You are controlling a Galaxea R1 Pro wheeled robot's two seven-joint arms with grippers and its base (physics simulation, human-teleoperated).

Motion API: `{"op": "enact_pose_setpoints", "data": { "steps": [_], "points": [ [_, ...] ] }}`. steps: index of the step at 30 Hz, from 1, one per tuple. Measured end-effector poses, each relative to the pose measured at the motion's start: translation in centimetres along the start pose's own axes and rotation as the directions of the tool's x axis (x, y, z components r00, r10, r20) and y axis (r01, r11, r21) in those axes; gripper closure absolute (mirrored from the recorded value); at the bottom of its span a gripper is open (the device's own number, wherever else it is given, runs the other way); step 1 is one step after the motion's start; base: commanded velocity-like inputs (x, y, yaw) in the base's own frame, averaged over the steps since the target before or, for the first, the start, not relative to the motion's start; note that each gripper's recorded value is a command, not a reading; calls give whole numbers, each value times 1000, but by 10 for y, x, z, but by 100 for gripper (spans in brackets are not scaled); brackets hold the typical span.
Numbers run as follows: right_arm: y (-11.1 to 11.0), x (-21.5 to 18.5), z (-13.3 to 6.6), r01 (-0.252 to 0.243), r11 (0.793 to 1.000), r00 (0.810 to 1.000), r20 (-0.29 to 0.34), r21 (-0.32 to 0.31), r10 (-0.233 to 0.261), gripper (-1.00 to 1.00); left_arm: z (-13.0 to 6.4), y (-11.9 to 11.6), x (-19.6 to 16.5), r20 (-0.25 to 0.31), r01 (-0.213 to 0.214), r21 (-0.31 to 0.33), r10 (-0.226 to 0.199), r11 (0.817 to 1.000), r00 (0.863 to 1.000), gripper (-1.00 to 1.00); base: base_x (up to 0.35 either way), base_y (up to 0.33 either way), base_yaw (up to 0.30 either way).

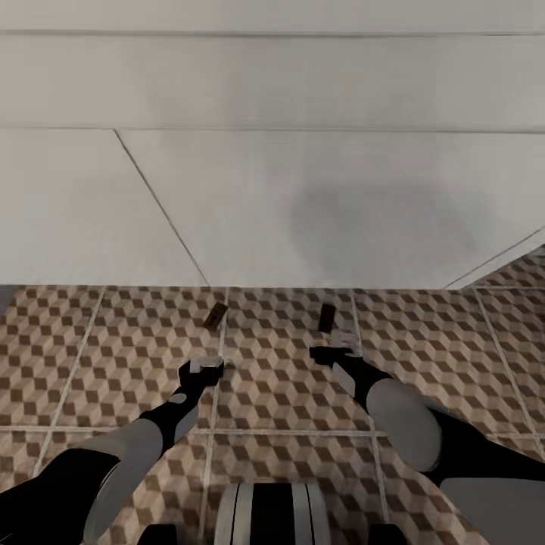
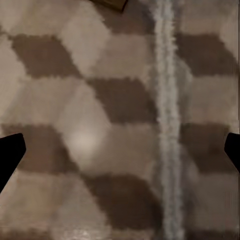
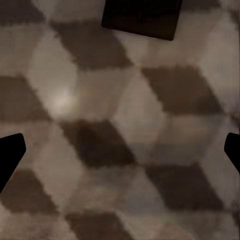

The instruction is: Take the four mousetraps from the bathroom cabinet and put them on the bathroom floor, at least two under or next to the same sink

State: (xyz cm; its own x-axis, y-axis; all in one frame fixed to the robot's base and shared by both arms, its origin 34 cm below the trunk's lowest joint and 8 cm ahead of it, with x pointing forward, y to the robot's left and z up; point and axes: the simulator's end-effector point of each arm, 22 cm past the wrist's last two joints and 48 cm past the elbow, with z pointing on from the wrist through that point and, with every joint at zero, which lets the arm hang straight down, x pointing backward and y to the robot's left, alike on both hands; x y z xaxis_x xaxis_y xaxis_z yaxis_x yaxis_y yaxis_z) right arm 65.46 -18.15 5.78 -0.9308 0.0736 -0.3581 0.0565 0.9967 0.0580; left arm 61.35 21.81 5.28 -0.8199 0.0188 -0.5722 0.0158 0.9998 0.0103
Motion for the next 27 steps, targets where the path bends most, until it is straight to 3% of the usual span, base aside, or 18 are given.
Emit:
{"op": "enact_pose_setpoints", "data": {
  "steps": [27],
  "points": [
    [3, -2, 0, 8, 1000, 1000, 26, -3, -8, -100, 1, 0, -3, 7, 2, 4, -2, 1000, 1000, -100, -346, 0, 0]
  ]
}}
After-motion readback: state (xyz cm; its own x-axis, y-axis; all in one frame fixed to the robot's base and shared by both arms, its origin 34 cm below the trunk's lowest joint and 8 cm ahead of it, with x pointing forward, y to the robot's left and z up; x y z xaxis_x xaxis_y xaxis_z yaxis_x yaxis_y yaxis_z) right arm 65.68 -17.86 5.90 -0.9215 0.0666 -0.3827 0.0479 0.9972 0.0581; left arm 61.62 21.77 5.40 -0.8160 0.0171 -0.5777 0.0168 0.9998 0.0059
